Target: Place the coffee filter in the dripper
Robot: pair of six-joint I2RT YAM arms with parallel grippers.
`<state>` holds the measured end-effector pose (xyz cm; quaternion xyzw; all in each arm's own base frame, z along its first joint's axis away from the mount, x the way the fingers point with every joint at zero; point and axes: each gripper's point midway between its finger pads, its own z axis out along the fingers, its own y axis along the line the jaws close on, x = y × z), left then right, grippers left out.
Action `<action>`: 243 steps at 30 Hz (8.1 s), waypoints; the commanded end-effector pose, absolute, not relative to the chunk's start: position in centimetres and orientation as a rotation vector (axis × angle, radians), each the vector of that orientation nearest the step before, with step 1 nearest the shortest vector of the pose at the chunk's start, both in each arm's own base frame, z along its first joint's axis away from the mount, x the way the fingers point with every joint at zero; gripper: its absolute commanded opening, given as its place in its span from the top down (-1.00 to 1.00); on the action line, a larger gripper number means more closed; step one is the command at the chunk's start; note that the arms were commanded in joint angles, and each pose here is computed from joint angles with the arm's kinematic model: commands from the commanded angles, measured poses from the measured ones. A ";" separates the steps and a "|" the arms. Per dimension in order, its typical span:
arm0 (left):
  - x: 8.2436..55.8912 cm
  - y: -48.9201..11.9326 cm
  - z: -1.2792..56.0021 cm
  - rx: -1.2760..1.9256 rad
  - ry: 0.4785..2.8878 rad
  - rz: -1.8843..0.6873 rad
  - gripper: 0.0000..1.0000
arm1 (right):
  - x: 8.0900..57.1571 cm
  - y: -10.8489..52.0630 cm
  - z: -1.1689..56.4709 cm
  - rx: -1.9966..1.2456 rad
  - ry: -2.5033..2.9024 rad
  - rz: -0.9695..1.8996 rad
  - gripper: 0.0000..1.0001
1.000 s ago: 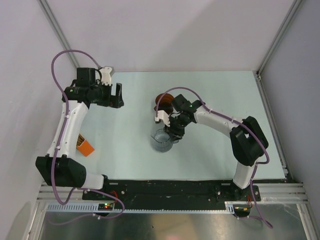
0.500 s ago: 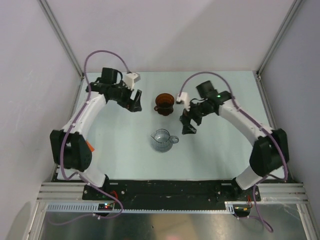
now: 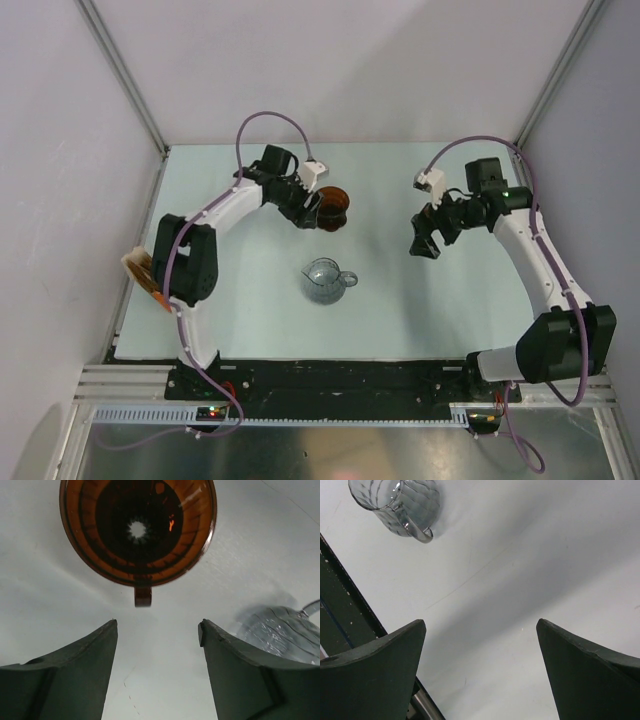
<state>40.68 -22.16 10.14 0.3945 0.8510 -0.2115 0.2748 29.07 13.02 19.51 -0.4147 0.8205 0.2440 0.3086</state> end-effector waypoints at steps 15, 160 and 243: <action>46.2 -24.7 7.9 1.050 2.163 -0.394 0.15 | 27.9 11.1 20.1 -1.040 2.171 0.581 -0.99; 25.1 -8.2 28.8 0.477 2.068 -0.333 -0.99 | 25.8 16.2 20.1 -1.246 2.053 0.691 -0.99; 21.9 14.7 17.8 -1.301 2.048 0.078 0.31 | 29.9 16.7 22.2 -0.968 2.139 0.648 -0.99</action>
